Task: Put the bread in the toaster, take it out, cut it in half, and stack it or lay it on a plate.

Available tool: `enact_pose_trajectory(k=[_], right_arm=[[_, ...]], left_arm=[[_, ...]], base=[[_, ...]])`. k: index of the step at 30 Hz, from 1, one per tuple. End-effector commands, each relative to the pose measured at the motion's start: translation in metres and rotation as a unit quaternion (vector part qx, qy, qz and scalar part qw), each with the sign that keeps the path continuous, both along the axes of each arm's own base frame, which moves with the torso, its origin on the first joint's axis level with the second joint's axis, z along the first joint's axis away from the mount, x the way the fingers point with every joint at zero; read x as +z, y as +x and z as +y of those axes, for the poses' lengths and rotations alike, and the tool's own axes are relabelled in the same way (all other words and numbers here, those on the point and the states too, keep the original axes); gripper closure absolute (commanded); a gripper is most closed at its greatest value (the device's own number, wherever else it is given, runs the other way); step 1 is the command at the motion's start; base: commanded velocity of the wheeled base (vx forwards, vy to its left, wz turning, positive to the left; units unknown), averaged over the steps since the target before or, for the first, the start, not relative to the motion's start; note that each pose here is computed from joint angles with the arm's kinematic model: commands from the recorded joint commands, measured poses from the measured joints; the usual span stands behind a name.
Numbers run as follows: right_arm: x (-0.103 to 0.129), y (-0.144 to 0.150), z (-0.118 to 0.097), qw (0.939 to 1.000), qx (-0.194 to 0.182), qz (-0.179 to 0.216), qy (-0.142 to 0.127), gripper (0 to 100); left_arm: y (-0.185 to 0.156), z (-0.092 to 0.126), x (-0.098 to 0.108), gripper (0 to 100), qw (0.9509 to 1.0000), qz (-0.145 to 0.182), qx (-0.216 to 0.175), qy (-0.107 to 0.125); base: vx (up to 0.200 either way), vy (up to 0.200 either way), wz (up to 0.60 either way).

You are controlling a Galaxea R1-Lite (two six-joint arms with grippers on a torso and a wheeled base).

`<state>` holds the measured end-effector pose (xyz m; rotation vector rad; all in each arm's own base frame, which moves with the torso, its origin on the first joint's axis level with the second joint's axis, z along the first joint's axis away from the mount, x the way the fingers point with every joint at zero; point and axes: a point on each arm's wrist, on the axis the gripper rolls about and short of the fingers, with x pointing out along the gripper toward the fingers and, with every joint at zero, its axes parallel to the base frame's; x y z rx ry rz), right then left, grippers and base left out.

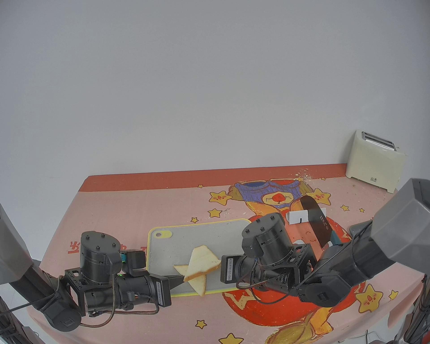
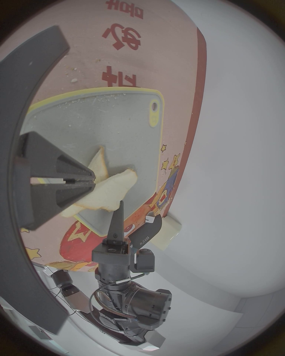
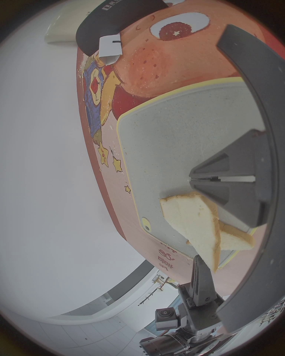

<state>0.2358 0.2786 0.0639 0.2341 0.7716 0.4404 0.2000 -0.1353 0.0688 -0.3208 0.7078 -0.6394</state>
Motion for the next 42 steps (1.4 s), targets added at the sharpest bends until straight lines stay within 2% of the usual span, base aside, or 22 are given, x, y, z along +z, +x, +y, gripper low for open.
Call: enact_pose_trajectory(k=[1,8,13,20,30,39,42], right_arm=[[-0.002,0.0,0.0,1.0,0.0,0.002,-0.002,100],[-0.001,0.0,0.0,1.0,0.001,0.002,-0.003,100],[-0.002,0.0,0.0,1.0,0.001,0.002,-0.003,100],[-0.002,0.0,0.0,1.0,0.001,0.002,-0.003,100],[-0.003,0.0,0.0,1.0,0.001,0.003,-0.004,100],[-0.004,0.0,0.001,1.0,0.001,0.004,-0.006,100],[-0.004,0.0,0.001,1.0,0.001,0.004,-0.006,100]], left_arm=[[-0.001,0.0,0.0,100,1.0,0.0,-0.001,0.0],[-0.003,-0.003,0.001,100,1.0,-0.001,-0.008,0.0],[0.0,-0.002,0.001,100,0.9999,-0.007,0.012,0.005],[0.003,-0.007,0.006,100,0.9998,-0.019,0.006,-0.003],[-0.002,-0.008,0.006,100,0.9998,-0.018,-0.002,-0.001],[-0.027,-0.021,0.006,100,0.9985,-0.014,-0.053,0.002],[-0.028,-0.023,0.006,100,0.9984,-0.016,-0.054,0.005]], base=[[0.0,0.0,0.0],[0.0,0.0,0.0],[0.0,0.0,0.0],[0.0,0.0,0.0],[0.0,0.0,0.0],[0.0,0.0,0.0],[0.0,0.0,0.0]])
